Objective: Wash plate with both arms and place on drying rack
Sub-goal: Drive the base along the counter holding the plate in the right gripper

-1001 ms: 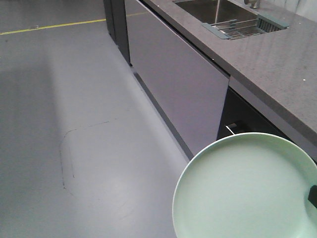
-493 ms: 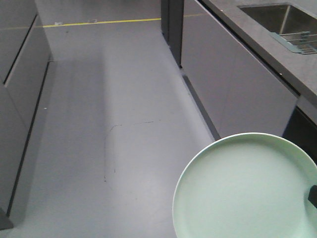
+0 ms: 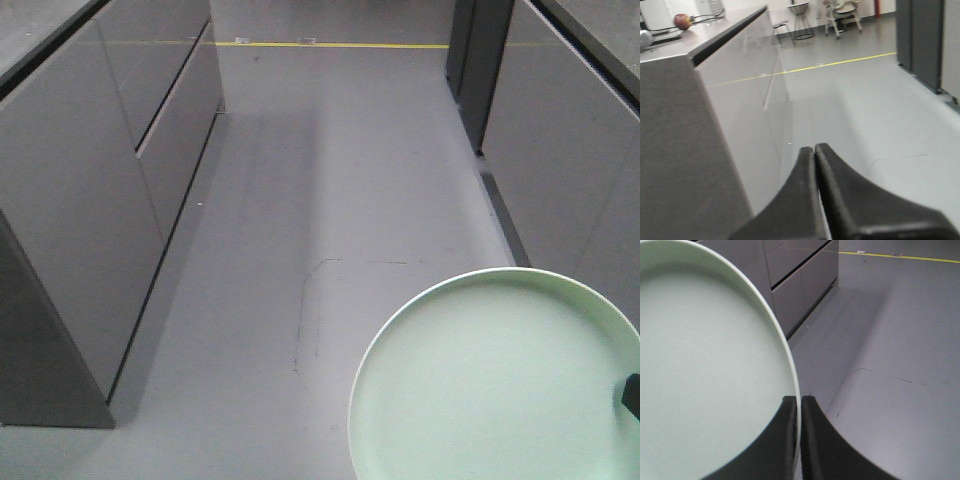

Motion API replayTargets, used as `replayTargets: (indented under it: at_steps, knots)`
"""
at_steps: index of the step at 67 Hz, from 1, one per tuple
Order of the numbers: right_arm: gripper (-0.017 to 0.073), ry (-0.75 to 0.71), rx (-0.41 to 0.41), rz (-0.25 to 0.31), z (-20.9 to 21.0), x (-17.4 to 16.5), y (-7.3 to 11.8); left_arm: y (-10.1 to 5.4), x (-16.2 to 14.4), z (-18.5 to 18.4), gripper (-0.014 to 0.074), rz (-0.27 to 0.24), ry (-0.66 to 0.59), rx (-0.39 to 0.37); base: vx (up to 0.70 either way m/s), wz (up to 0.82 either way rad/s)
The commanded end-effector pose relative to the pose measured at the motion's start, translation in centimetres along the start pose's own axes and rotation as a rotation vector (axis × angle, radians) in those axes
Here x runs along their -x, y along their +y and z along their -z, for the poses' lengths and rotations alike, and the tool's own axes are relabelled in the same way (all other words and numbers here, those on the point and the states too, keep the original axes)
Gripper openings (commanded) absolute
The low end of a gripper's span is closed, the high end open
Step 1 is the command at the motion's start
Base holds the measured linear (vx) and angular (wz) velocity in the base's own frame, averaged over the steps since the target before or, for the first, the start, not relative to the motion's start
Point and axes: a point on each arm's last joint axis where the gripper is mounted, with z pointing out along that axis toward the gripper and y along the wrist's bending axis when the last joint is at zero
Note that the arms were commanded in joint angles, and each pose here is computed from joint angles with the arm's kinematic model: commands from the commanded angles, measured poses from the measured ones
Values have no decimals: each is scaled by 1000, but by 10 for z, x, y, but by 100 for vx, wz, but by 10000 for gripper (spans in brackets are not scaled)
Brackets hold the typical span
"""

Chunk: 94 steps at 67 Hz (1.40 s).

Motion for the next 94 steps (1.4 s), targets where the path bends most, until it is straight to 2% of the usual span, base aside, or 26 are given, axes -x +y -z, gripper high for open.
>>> replayTargets:
  at_steps: [1, 37, 94]
  knots:
    - [-4, -89, -19, -8, 3, 14, -1, 1, 14, 3, -6, 16, -106, 10, 13, 47]
    - [-4, -89, -19, -8, 3, 14, -1, 1, 14, 3, -6, 16, -106, 10, 14, 30]
    - [-4, -89, -19, -8, 3, 14, -1, 1, 14, 3, -6, 16, -106, 10, 19, 0]
